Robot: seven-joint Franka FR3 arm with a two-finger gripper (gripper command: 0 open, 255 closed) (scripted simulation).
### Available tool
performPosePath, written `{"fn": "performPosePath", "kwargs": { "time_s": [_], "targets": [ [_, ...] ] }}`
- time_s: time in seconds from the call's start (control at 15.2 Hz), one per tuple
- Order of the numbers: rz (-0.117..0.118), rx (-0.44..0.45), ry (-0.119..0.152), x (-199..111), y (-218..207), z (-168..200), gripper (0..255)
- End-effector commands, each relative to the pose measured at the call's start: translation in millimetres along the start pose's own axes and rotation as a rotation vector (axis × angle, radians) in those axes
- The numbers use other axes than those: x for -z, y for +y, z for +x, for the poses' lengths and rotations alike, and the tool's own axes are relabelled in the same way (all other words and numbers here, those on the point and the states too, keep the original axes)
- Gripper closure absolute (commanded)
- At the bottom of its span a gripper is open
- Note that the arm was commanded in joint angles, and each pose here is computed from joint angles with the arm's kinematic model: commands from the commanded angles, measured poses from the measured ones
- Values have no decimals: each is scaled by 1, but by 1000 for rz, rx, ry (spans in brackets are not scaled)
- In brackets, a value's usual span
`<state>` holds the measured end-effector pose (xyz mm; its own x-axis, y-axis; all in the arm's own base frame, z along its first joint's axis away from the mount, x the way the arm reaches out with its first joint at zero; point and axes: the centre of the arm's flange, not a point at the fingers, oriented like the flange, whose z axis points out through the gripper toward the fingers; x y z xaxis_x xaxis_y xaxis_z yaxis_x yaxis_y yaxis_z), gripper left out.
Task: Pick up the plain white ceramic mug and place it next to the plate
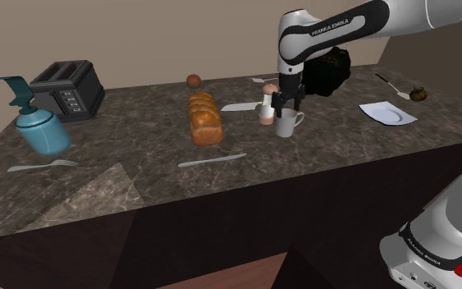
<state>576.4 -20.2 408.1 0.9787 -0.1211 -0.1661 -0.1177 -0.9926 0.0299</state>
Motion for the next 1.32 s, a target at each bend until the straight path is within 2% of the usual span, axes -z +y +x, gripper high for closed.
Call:
{"fn": "performPosePath", "kwargs": {
  "time_s": [0.0,0.13,0.59,1.12,1.19,1.25],
  "targets": [
    [8,-28,-2,-10,3,25,0],
    [13,-46,-3,-15,6,41,0],
    [13,-46,-3,-55,6,41,0],
    [13,-46,-4,-55,6,41,0],
    [13,-46,-4,-55,6,41,255],
    [13,-46,-4,-55,6,41,255]
  ]
}}
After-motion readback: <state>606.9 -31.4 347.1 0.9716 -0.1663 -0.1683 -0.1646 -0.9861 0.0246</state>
